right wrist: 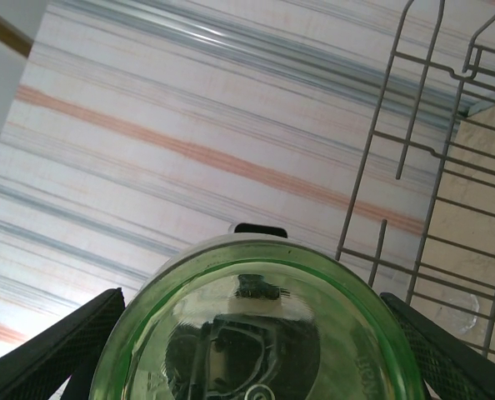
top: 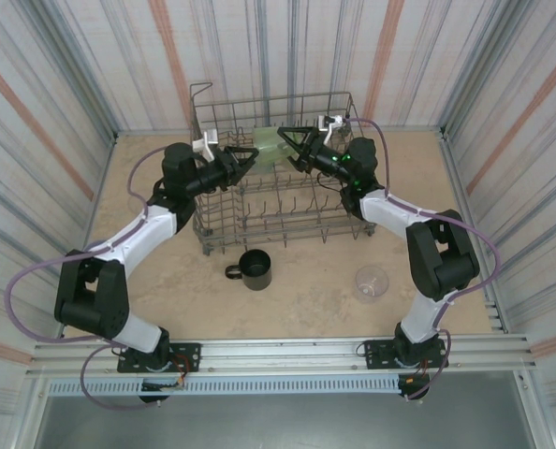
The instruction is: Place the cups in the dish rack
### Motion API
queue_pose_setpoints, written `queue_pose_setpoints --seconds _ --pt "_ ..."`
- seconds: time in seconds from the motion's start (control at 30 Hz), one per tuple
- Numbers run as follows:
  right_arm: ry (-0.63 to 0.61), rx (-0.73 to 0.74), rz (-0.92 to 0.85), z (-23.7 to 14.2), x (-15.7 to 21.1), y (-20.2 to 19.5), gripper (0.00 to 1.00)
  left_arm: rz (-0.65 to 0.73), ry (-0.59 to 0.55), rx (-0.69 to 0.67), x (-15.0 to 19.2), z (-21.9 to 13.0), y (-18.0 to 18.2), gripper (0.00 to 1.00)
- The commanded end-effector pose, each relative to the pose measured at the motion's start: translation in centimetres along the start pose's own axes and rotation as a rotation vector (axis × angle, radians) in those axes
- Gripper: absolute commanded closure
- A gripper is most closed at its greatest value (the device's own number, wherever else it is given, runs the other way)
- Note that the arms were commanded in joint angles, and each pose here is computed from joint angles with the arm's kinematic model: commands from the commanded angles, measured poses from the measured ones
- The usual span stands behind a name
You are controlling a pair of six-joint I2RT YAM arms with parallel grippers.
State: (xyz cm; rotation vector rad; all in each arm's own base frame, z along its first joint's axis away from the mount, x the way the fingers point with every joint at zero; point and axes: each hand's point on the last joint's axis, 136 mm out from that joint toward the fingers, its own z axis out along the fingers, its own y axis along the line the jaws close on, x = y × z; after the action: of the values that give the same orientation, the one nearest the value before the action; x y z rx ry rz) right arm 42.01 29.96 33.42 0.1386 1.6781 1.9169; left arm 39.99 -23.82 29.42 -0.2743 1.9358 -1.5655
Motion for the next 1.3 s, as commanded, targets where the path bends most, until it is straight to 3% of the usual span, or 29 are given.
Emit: queue_pose_setpoints --seconds 0.0,0.23,0.43,1.27 --pt "-0.028 -0.027 -0.038 -0.8 -0.7 1.7 0.48 0.087 -0.034 -0.002 -0.7 -1.2 -2.4 0.46" --pt "-0.027 0.074 -0.094 -2.1 -1.1 1.3 0.48 0.142 -0.038 -0.062 -0.6 -2.8 -3.1 0.18" --pt "-0.003 0.207 -0.208 -3.0 -1.1 1.0 0.48 0.195 -0.066 -0.125 -1.0 -5.1 -3.5 0.01" --pt "0.011 0.589 -0.529 -6.9 -3.5 -0.5 0.48 0.253 -0.158 -0.305 -2.5 -11.4 -1.6 0.01"
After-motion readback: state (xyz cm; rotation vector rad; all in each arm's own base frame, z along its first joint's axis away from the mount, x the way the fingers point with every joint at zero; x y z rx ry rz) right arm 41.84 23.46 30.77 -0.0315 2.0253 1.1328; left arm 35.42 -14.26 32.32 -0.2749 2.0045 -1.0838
